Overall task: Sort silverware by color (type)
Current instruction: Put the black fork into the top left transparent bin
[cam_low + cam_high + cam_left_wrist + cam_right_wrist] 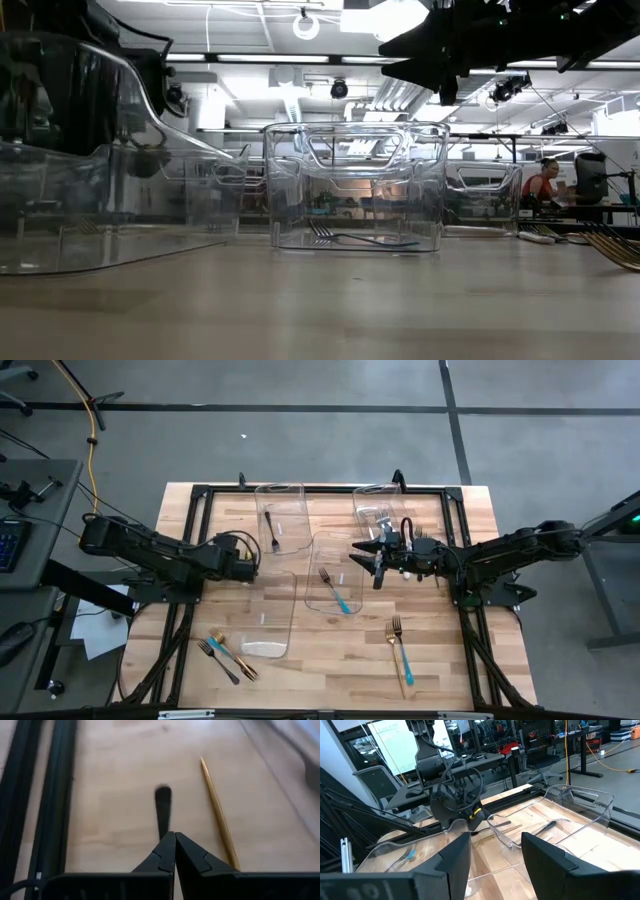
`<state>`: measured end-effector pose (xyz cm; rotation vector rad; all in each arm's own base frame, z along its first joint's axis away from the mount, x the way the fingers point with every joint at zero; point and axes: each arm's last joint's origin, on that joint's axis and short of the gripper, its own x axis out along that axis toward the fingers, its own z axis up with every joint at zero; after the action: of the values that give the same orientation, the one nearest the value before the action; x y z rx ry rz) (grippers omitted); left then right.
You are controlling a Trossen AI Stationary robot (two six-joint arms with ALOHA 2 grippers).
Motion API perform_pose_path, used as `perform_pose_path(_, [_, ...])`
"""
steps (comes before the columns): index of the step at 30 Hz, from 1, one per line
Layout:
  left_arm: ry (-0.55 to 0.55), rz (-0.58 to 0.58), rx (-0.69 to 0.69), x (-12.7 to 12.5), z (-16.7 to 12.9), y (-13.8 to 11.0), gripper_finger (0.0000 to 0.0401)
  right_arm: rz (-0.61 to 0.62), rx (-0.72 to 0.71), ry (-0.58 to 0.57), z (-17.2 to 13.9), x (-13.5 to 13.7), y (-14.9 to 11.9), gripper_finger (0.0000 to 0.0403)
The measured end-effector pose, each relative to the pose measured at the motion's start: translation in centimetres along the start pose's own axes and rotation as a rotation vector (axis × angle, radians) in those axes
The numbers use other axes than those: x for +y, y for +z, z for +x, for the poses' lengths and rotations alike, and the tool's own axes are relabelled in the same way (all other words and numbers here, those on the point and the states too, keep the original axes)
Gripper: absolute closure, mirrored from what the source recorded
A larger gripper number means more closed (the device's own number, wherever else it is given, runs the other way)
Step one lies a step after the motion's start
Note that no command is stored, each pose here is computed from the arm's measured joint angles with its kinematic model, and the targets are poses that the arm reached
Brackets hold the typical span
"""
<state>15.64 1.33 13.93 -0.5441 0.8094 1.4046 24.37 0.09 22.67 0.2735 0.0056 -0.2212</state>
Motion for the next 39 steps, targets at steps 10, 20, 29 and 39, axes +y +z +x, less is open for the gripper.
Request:
perform_pose_path(10, [0.009, 0.08, 0.13, 0.5, -0.1, 0.1, 0.0365, 0.0, 0.0, 0.0, 0.0, 0.0, 0.0, 0.0231])
perform_pose_path(20, [-0.086, 0.039, 0.122, 2.5, -1.4, 2.2, 0.0305, 0.002, -0.007, 0.002, 0.0, 0.0, 0.1, 0.0231])
perform_pose_path(29, [-0.167, 0.13, 0.376, 3.8, 0.1, 4.1, 0.029, 0.006, -0.021, 0.005, 0.0, 0.1, 0.2, 0.0231])
perform_pose_path(39, [-0.25, 0.067, 0.421, 3.9, 2.4, 6.2, 0.029, -0.024, -0.028, 0.007, 0.0, 0.1, 0.3, 0.0231])
